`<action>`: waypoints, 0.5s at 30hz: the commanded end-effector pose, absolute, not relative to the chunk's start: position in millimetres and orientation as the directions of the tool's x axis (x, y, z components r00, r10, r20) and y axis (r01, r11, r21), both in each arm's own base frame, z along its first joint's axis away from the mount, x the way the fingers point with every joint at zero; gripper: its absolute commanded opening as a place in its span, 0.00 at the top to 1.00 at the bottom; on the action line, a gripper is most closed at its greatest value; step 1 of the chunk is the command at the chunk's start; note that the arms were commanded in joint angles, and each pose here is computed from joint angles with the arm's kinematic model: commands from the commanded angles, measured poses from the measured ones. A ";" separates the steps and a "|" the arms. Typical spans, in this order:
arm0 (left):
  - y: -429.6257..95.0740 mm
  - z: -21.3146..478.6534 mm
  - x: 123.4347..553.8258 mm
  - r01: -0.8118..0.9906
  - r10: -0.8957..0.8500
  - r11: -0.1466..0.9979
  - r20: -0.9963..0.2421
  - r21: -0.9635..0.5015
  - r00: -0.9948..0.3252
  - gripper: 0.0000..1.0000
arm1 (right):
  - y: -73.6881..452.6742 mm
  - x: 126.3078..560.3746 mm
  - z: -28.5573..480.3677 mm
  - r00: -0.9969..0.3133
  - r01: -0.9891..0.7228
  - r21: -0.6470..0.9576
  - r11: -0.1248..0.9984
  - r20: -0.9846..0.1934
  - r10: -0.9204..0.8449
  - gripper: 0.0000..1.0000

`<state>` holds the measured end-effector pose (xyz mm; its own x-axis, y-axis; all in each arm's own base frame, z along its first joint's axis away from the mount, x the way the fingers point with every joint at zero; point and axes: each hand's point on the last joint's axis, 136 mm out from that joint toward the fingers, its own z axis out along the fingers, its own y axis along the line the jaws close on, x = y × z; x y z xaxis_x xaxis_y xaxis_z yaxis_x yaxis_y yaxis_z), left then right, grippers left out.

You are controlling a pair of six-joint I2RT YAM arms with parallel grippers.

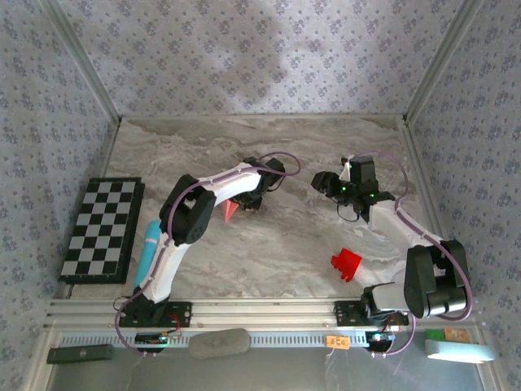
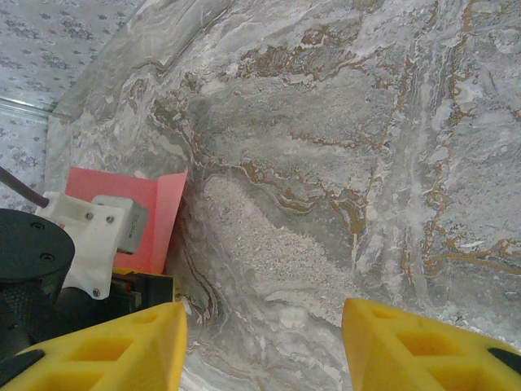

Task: Fold a paper plane with a square sheet of paper (pick it up from the middle)
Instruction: Turn over the paper at the center of the table.

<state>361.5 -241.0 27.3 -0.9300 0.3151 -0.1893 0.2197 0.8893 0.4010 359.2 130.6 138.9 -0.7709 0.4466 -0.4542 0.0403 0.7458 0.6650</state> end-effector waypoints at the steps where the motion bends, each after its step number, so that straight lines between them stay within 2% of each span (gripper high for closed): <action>1: -258.7 34.3 358.7 0.210 0.280 0.927 -0.202 0.309 -0.939 0.72 | 128.3 357.6 132.9 -0.780 0.065 0.665 0.744 -0.431 0.454 0.45; 10: -285.7 61.4 346.2 0.160 0.178 0.982 -0.222 0.097 -0.959 0.56 | 125.7 360.1 132.4 -0.771 0.082 0.664 0.743 -0.430 0.470 0.46; 15: -298.9 68.5 336.5 0.115 0.109 0.993 -0.218 -0.019 -0.970 0.53 | 124.1 360.7 131.1 -0.768 0.093 0.664 0.742 -0.426 0.478 0.46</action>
<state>346.0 -284.5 50.0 -0.9612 0.1725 -0.2151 0.1542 0.9830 0.0991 359.9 129.5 136.0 -0.7722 0.4575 -0.4410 0.0575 0.7415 0.6685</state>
